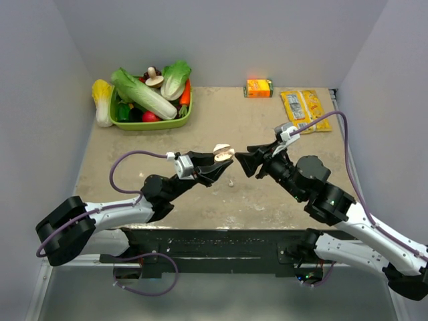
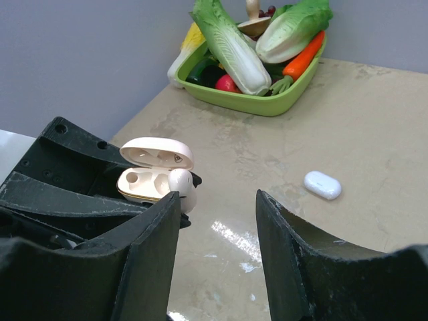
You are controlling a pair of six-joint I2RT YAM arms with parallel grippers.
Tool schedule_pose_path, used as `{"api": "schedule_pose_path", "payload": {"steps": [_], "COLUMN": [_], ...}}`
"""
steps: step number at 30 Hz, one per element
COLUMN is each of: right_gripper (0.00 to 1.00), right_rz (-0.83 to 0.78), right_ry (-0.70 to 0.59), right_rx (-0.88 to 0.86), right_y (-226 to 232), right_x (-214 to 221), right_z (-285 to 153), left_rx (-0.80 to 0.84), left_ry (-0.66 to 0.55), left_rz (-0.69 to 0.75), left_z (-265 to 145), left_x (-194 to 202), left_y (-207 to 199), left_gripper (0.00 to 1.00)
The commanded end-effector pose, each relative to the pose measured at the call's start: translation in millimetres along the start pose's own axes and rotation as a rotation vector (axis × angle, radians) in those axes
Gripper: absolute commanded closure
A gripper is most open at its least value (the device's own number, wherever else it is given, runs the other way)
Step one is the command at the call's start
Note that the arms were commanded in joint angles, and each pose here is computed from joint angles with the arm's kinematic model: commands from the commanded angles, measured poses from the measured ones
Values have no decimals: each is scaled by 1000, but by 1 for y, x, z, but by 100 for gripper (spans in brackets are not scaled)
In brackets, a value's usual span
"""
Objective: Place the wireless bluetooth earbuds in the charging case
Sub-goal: Place the earbud in the charging case.
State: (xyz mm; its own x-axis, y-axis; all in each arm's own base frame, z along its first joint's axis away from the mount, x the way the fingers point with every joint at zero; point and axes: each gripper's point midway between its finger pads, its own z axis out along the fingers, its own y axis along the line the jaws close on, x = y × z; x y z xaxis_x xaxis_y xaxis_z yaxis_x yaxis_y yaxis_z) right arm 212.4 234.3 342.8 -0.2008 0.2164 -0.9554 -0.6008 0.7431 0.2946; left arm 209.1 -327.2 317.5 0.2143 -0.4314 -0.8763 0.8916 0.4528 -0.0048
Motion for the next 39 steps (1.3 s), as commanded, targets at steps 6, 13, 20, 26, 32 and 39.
{"api": "schedule_pose_path", "payload": {"steps": [6,13,20,26,32,39], "right_gripper": [48,48,47,46,46,45], "right_rz": [13,10,26,41,53,63], "right_ry": [-59,-37,-55,-57,-50,-54], "right_rx": [-47,-76,-139,-176,-200,-175], "right_y": [13,20,33,42,47,43], "right_x": [-25,-22,-30,-35,-33,-33], "right_z": [-1,6,4,2,4,5], "left_rx": [32,37,18,11,9,5], "left_ry": [-341,-337,-330,-320,-317,-322], "left_rz": [65,59,63,62,61,64], "left_z": [0,2,3,5,5,4], "left_x": [-88,-86,-84,-81,-79,-81], "left_y": [-7,-8,-4,-2,-2,-1], "left_gripper": [100,100,100,100,100,100]}}
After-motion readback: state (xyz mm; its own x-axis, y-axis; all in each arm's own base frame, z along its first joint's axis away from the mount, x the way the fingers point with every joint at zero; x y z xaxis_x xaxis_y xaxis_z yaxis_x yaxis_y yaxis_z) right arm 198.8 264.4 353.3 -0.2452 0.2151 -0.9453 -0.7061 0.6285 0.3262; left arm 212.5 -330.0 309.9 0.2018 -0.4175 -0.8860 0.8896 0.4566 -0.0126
